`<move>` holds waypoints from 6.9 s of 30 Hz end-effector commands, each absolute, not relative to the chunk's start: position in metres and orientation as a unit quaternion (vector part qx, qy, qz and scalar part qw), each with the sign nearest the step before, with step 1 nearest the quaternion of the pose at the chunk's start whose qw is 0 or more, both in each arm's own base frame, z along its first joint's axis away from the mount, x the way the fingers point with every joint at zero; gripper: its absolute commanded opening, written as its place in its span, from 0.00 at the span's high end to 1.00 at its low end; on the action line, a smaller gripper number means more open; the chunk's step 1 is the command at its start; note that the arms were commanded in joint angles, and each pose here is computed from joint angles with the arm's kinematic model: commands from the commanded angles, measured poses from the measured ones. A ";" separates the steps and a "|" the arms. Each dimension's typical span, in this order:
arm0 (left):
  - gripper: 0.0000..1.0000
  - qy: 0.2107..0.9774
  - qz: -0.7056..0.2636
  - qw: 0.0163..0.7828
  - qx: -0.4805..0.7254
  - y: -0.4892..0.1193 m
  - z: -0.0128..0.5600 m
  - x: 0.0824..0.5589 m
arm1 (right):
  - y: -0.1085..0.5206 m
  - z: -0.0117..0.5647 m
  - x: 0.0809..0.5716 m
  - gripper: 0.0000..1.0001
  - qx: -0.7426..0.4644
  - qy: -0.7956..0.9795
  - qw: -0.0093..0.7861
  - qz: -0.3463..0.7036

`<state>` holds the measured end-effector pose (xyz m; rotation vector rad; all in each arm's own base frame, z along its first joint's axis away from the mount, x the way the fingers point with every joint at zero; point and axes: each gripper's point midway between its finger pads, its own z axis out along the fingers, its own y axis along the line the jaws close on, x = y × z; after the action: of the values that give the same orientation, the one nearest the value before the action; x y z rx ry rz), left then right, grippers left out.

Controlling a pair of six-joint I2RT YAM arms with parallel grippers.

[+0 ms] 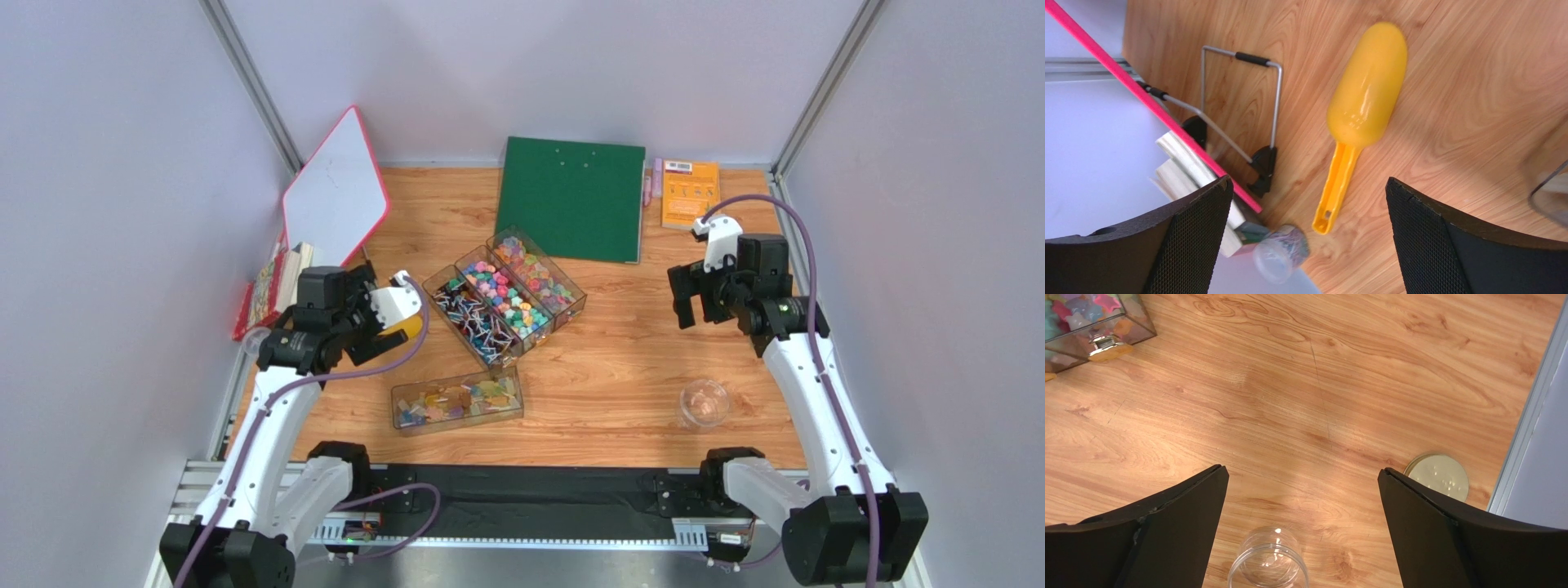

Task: Pack the candies
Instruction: Pick up the spatula from the center of the board.

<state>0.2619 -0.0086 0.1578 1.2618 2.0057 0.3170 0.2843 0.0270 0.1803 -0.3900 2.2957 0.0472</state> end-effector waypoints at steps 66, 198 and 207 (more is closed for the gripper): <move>1.00 0.747 -0.009 0.270 0.608 0.020 0.082 0.224 | 0.087 0.185 0.277 0.00 -0.331 0.846 0.385 0.162; 0.76 0.610 -0.510 0.471 0.382 -0.290 0.450 0.327 | 0.321 0.442 0.306 1.00 -0.342 0.474 0.603 0.543; 0.25 0.616 -0.441 0.483 0.440 -0.261 0.438 0.295 | 0.258 0.407 0.350 1.00 -0.367 0.607 0.585 0.393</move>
<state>0.3240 -0.2809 0.4285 1.0044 1.5309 -1.1866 0.3369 0.2980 0.4093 -0.8147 1.3134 1.1101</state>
